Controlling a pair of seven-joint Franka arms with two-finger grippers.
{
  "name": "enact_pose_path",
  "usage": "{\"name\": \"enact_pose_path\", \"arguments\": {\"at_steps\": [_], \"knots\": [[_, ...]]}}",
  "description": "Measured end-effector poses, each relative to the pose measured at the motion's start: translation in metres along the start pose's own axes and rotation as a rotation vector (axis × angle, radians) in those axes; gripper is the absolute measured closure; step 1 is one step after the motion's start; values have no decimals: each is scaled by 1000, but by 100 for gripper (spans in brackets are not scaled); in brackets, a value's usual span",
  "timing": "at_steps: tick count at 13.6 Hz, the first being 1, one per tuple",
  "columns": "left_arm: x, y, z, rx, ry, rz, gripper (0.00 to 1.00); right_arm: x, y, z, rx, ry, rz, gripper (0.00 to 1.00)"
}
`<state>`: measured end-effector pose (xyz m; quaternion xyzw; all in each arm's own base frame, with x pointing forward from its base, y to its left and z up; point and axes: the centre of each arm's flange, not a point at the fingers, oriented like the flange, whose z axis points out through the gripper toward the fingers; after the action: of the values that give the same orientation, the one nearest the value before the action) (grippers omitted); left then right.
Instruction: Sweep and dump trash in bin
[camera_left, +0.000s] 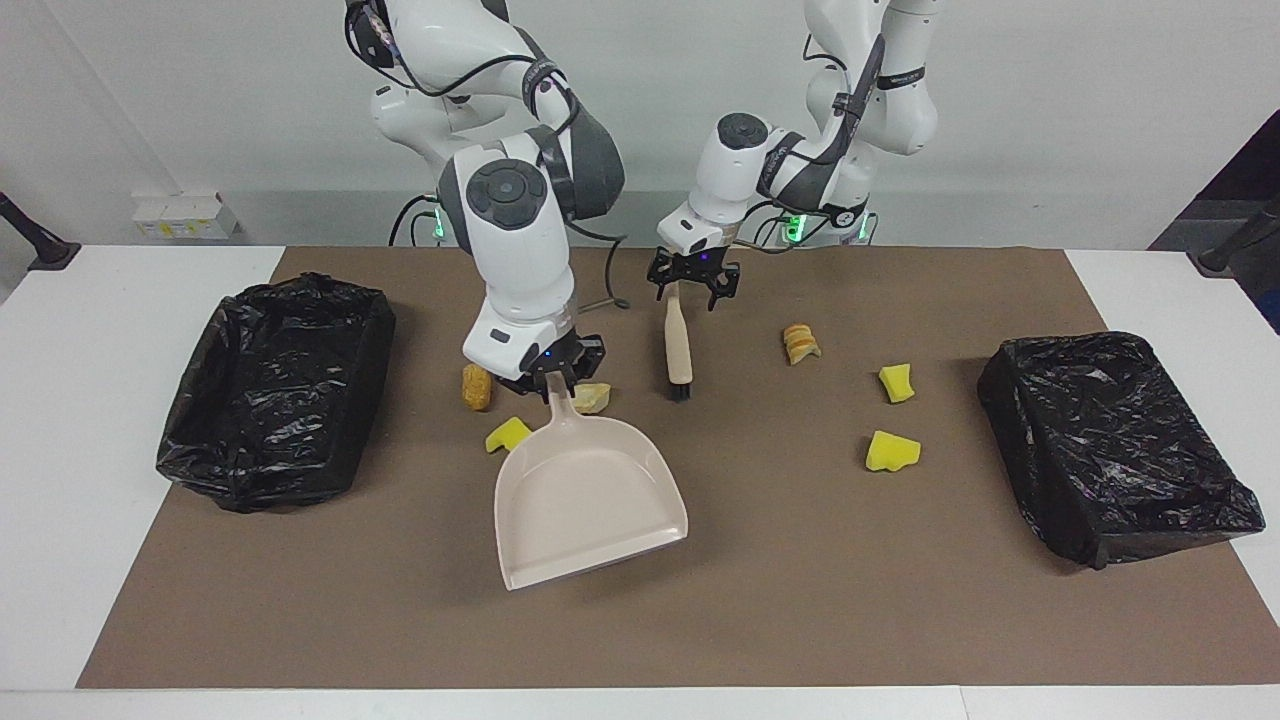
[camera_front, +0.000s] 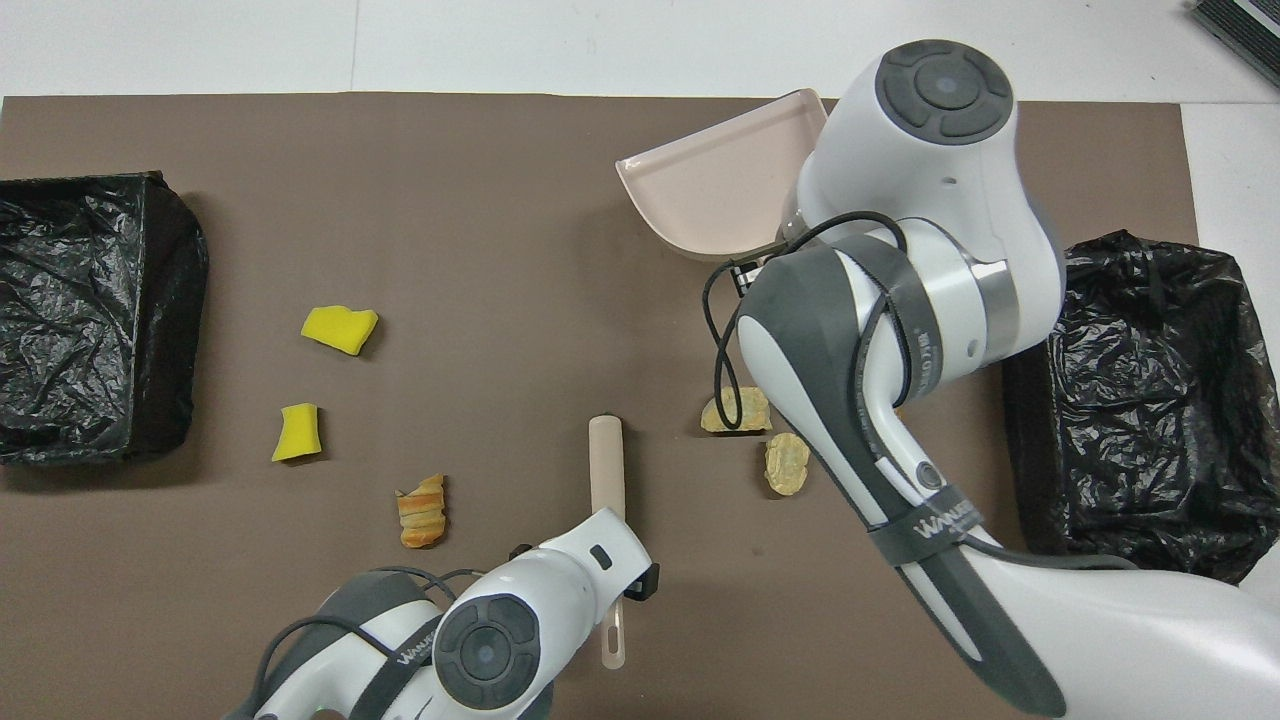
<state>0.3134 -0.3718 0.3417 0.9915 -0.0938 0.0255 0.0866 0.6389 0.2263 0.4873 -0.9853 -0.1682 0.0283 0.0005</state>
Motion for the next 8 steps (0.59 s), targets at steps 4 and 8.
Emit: {"name": "enact_pose_path", "arguments": {"at_steps": [4, 8], "knots": [[-12, 10, 5, 15, -31, 2, 30, -6, 55, 16, -3, -43, -312, 68], [-13, 6, 6, 34, -54, -3, 74, -10, 95, 24, 8, -48, -527, 68]]}}
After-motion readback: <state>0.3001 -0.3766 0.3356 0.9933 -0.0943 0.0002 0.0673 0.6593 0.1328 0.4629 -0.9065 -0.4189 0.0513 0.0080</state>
